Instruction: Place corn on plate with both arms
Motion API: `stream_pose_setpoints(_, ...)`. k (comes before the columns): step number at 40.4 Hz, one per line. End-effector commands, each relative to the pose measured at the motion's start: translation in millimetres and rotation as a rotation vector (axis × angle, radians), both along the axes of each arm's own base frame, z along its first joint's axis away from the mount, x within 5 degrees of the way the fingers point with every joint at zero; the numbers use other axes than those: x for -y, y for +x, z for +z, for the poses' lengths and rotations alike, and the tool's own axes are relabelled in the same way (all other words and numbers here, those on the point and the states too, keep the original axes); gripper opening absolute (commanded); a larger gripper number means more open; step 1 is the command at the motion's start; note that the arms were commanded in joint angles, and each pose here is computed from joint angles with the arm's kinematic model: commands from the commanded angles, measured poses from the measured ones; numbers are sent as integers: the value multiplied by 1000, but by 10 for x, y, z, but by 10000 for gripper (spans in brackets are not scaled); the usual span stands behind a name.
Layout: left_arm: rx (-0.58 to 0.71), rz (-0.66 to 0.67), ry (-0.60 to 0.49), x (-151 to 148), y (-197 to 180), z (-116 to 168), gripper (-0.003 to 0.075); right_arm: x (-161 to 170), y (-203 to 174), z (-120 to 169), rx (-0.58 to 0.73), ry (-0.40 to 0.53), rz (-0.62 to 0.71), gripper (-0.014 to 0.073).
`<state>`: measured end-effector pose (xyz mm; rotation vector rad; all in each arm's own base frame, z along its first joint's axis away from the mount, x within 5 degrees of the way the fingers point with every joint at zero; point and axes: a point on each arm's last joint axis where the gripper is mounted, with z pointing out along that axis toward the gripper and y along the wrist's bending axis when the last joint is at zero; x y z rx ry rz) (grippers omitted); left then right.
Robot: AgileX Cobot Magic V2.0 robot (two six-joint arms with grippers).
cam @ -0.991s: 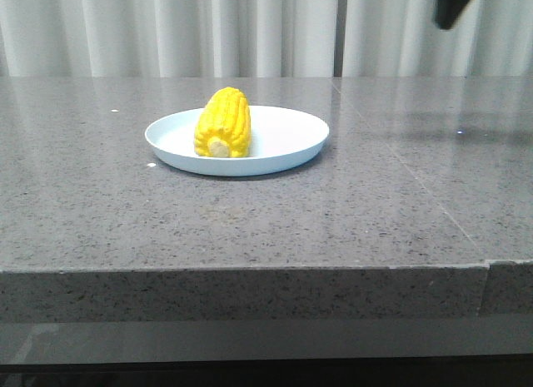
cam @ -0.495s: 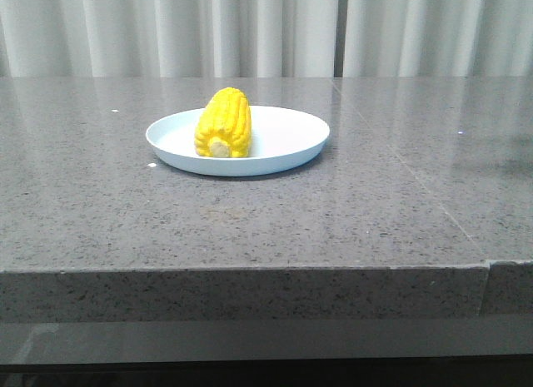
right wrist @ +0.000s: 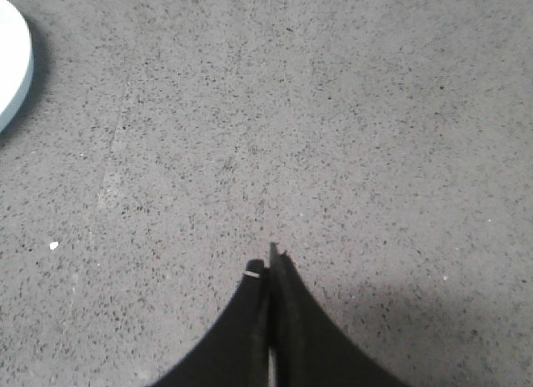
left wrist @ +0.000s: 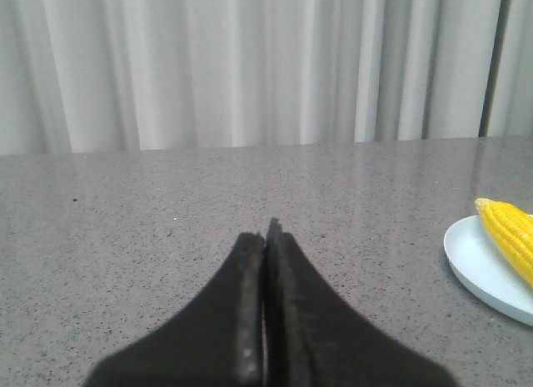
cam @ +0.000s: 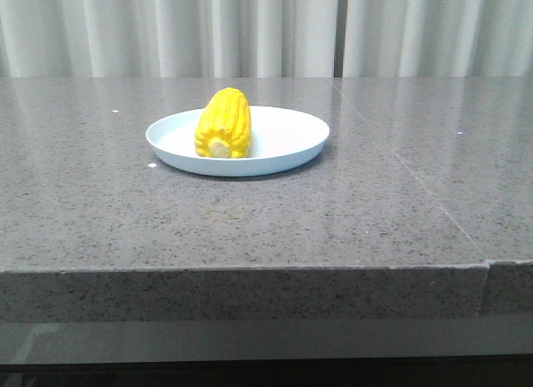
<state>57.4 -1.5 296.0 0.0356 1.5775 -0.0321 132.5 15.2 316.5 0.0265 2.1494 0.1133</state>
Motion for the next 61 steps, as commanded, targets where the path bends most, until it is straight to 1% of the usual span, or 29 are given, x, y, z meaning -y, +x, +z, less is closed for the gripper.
stream_pose_setpoints(1,99,-9,-10,7,-8,154,-20,28,-154,89,190,-10,16,-115)
stream_pose_setpoints(10,99,-9,-10,7,-8,154,-20,83,-563,-61,371,16,22,-115)
stream_pose_setpoints(15,99,-9,-10,7,-8,154,-20,101,-712,-115,466,29,25,-115)
stream_pose_setpoints(21,99,-9,-10,7,-8,154,-20,115,-822,-116,544,39,27,-115)
stream_pose_setpoints(61,99,-9,-10,7,-8,154,-20,116,-824,-120,540,39,27,-115)
